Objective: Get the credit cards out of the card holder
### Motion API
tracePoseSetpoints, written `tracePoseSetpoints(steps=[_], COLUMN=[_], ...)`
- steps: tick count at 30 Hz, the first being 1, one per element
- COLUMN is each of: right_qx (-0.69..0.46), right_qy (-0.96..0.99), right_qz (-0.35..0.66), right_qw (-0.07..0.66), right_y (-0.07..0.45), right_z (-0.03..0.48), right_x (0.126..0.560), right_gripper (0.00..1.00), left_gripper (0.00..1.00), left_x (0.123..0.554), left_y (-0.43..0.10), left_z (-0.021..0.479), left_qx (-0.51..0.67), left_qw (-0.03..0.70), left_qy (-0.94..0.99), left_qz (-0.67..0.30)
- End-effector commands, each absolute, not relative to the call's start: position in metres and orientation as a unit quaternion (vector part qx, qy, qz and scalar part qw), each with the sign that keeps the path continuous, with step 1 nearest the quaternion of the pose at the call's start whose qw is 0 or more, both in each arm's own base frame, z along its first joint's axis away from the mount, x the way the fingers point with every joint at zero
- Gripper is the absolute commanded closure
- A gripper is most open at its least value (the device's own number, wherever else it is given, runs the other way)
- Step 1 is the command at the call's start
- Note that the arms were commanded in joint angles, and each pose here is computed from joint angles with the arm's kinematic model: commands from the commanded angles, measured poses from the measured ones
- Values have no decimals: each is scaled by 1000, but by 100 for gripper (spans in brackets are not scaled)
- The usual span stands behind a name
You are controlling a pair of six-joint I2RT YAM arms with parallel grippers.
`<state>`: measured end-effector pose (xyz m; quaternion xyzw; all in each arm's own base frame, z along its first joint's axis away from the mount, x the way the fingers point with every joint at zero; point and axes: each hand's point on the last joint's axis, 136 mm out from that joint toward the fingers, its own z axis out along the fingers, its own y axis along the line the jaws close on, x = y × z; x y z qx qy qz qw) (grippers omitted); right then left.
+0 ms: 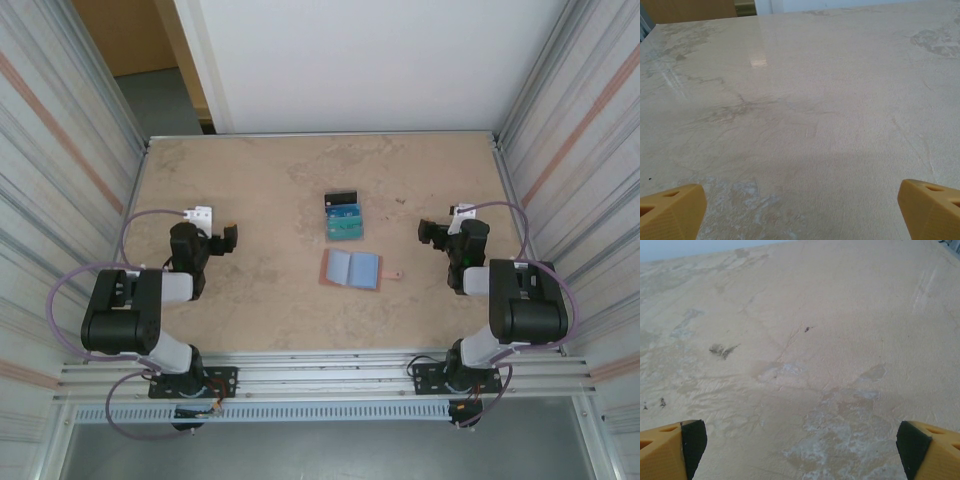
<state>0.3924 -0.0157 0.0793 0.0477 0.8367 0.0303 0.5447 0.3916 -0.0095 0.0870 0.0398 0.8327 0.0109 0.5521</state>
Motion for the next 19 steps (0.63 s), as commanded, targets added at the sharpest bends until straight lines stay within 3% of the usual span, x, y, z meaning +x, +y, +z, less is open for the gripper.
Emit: tracePoseSetpoints(steps=[1, 19], right_qx=[42, 43], right_qy=[836, 837], right_qz=[36, 35], right_qw=[545, 545], right_y=[-13, -13], right_z=[81, 81], right_x=[395, 394], right_gripper=[1, 1], left_gripper=[1, 1], left_x=[395, 395], left_y=[-6, -7], left_z=[93, 92], left_qx=[29, 31], left_qw=[558, 557], left_qy=[829, 830], left_qz=[16, 18])
